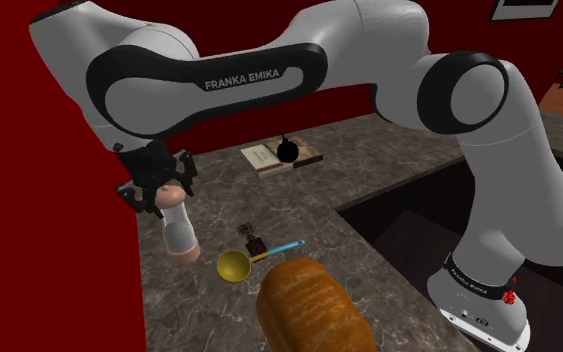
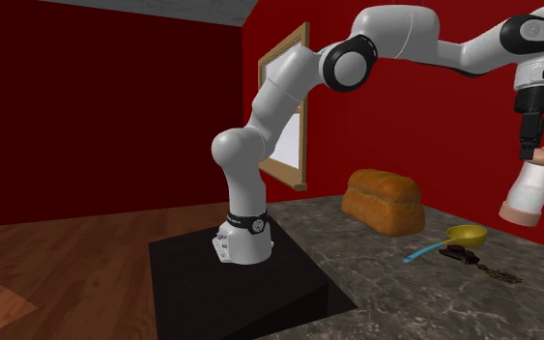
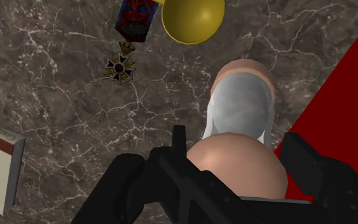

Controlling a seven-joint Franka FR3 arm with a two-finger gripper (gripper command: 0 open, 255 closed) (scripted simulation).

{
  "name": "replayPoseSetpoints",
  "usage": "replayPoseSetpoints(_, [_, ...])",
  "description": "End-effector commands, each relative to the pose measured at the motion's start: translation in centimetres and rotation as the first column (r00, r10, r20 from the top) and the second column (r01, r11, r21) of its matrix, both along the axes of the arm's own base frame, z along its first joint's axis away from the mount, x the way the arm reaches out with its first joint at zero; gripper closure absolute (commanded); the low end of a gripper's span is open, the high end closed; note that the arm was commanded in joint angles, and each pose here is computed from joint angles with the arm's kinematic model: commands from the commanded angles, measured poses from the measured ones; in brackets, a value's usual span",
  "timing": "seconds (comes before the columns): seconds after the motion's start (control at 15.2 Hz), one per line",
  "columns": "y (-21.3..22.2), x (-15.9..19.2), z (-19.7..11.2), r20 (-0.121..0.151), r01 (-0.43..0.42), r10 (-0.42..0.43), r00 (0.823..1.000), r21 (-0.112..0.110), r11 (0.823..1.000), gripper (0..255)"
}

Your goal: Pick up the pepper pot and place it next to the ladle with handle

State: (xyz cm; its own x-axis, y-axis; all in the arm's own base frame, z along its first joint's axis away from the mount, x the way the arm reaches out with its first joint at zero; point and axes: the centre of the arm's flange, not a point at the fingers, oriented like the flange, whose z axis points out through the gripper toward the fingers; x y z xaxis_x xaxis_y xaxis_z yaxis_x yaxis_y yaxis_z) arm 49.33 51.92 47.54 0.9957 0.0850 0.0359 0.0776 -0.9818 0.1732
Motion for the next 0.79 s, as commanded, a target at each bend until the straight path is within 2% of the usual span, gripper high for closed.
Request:
replayPoseSetpoints(0.0, [0.0, -0.1, -0.9, 0.000, 0.000, 0.000, 1.000, 0.001, 1.000, 255])
replayPoseSetpoints(0.73, [0.0, -0.1, -7.0, 0.000, 0.000, 0.000, 1.000, 0.001, 1.000, 255])
